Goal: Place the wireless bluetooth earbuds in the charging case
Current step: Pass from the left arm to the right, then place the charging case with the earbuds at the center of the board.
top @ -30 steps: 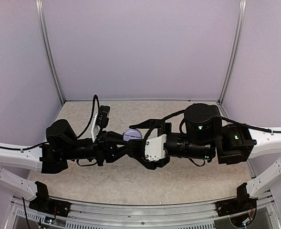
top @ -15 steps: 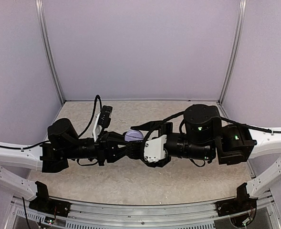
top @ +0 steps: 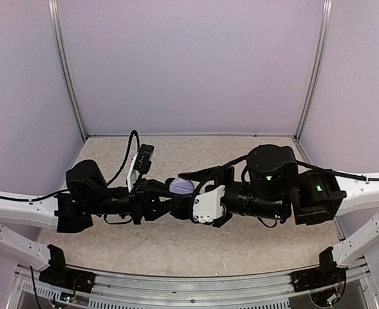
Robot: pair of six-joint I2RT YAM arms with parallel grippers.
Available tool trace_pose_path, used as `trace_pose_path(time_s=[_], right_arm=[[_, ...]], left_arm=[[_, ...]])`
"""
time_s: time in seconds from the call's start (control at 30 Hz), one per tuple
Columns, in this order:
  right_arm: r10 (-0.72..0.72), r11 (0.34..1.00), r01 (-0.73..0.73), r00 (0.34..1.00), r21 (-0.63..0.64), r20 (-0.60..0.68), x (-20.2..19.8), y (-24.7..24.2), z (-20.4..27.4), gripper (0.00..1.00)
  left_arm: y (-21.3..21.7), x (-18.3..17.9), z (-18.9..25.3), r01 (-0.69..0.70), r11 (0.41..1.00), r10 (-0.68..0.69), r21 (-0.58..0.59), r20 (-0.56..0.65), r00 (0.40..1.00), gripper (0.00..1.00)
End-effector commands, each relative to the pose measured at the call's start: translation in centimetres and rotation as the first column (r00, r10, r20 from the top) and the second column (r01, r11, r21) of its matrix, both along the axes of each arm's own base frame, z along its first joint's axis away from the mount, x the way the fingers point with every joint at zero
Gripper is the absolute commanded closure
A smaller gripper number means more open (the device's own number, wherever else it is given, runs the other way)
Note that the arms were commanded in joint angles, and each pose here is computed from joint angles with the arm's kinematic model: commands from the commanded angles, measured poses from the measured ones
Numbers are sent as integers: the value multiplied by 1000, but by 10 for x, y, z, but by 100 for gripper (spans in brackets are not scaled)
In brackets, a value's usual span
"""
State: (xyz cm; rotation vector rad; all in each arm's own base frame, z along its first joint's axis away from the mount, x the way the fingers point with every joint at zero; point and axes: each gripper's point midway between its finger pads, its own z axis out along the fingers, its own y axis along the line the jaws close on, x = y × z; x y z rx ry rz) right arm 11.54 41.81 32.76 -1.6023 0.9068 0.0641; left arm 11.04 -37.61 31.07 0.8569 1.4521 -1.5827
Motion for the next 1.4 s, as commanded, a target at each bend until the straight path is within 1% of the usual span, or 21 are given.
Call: trace_pose_path(time_s=[0.0, 0.13, 0.23, 0.33, 0.43, 0.53, 0.63, 0.73, 0.83, 1.0, 1.13, 1.27, 1.37], right_arm=[[-18, 1000, 18, 1000, 20, -16, 1, -2, -2, 60], [-29, 998, 32, 998, 58, -53, 4, -5, 4, 62], [-32, 994, 43, 994, 105, -102, 8, -9, 12, 63], [-23, 986, 47, 989, 162, -148, 12, -14, 20, 63], [-7, 976, 53, 977, 211, -211, 16, -19, 23, 63], [-5, 966, 78, 959, 248, -283, 28, -25, 15, 63], [-7, 949, 127, 924, 288, -383, 49, -31, -3, 63], [-18, 939, 182, 874, 293, -486, 74, -33, -29, 64], [-53, 934, 241, 823, 264, -566, 98, -32, -58, 64], [-133, 923, 336, 738, 189, -661, 142, -32, -103, 65], [-169, 904, 401, 654, 148, -737, 175, -34, -137, 65], [-202, 891, 441, 594, 105, -779, 204, -30, -165, 65], [-239, 890, 456, 526, 33, -816, 224, -21, -197, 65]], left_arm=[[-1, -14, 27, 63, 996, -58, -65, 74, 996, 84], [2, -7, 24, 16, 998, -11, -57, 96, 995, 75], [9, 6, 22, -77, 995, 83, -58, 101, 991, 57], [21, 19, 25, -165, 984, 173, -74, 115, 978, 49], [33, 29, 28, -243, 966, 252, -89, 121, 960, 33], [43, 39, 27, -316, 945, 325, -88, 120, 938, 20], [56, 55, 25, -424, 903, 430, -75, 107, 897, 2], [71, 78, 20, -549, 835, 550, -36, 83, 831, 1], [89, 96, 16, -649, 760, 649, -14, 36, 760, 1], [116, 113, 7, -754, 657, 754, 5, -17, 657, 1], [126, 119, -6, -784, 619, 786, 54, -40, 617, 1], [131, 122, -14, -795, 601, 799, 86, -46, 599, 1], [134, 124, -17, -799, 594, 804, 96, -47, 592, 1]])
